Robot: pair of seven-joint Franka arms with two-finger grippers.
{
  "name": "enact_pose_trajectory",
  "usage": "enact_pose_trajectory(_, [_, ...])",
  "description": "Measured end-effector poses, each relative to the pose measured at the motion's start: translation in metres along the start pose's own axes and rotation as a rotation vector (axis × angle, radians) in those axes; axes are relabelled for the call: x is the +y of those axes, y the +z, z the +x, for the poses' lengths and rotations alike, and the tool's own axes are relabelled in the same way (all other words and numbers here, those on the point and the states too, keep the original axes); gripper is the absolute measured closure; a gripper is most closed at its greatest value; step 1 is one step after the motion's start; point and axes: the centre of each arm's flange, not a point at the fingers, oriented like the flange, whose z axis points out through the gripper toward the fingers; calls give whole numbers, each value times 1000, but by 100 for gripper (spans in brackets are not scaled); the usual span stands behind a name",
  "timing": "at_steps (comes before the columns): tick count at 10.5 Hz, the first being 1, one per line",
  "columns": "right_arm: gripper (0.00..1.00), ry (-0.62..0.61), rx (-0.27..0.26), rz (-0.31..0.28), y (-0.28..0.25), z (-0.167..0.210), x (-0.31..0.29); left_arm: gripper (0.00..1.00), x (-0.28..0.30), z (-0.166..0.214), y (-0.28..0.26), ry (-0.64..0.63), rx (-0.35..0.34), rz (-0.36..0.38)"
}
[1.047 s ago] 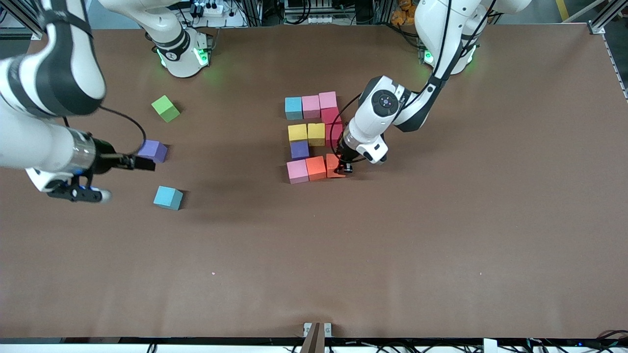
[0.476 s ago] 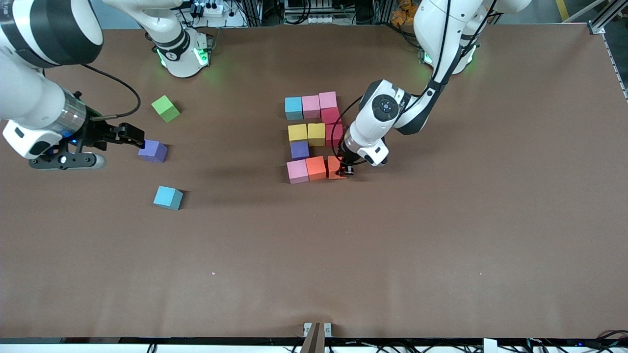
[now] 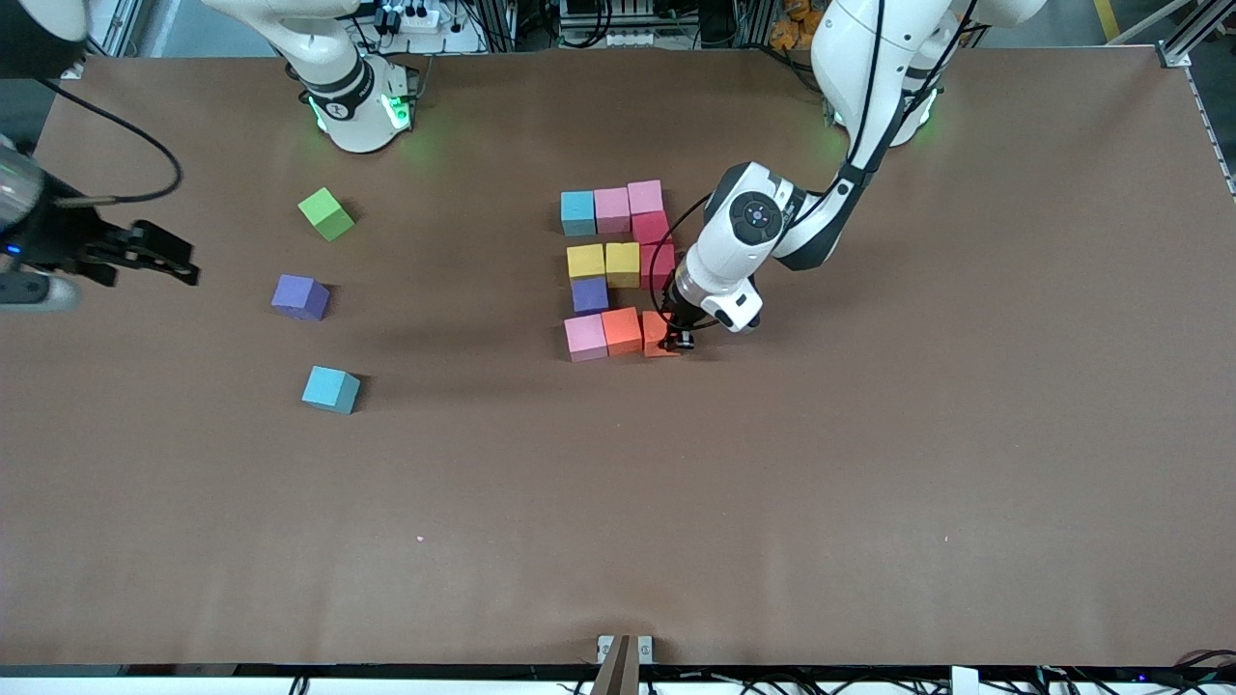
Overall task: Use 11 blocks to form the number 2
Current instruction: 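Place the orange cube on the cluster while the right gripper returns to rest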
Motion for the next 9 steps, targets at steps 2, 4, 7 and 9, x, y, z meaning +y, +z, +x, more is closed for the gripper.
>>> enact_pose_trajectory(2, [0,-2,6,0,-11,-4,13,45,1,-1,1,2,-1,-1])
enact_pose_trajectory(4, [0,-9,11,-1,-23,-9,31,45,1,-2,1,4,-2,-1])
enact_pose_trajectory(7, [0,-51,40,-4,-41,-12,46,45,2,-2,1,4,-2,-1])
enact_pose_trajectory(9, [0,-59,47,-5,-45,-12,45,45,1,-2,1,5,-2,0])
